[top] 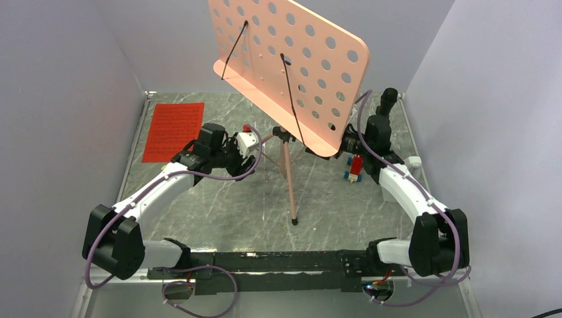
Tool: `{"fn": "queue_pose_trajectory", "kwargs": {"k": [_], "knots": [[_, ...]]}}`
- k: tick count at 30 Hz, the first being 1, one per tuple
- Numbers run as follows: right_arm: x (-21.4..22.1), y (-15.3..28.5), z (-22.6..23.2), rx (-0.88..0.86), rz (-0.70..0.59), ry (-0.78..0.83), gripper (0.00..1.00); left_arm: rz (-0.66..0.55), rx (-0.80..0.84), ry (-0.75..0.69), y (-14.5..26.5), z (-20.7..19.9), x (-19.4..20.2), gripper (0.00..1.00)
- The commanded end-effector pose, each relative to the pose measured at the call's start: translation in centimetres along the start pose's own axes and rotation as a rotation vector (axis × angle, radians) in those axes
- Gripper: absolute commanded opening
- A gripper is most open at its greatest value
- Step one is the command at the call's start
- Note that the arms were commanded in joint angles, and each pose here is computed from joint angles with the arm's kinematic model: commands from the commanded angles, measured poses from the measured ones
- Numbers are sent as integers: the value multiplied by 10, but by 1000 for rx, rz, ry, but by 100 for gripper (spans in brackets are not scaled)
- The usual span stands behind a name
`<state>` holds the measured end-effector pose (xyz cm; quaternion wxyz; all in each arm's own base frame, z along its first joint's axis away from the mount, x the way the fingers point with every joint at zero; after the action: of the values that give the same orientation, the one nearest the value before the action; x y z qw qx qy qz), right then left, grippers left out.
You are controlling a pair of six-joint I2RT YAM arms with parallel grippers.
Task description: Pack up the instrument practice props
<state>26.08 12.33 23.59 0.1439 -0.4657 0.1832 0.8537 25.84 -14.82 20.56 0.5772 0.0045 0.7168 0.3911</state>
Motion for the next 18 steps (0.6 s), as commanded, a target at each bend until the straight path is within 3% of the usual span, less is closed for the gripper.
{"fn": "queue_pose_trajectory", "kwargs": {"k": [1, 5, 18], "knots": [[-37, -9, 18, -151, -46, 100, 61, -46, -3, -19, 7, -1, -9, 67], [-51, -19, 15, -161, -88, 86, 58, -44, -8, -23, 8, -1, -9, 67], [-66, -49, 22, -265, -51, 202, 41, -43, -21, -18, 7, 3, -9, 68]]}}
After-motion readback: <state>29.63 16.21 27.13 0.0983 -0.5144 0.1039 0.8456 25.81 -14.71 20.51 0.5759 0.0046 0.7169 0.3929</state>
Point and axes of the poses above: each gripper's point midway between its finger pads, its own y axis back along the fingers, its own z axis along the line the jaws close on, x = y × z, the point moved 9 cm from there along y, back along the fingers, and after that the axes turned 7 degrees about y, right-handed, at the moved point
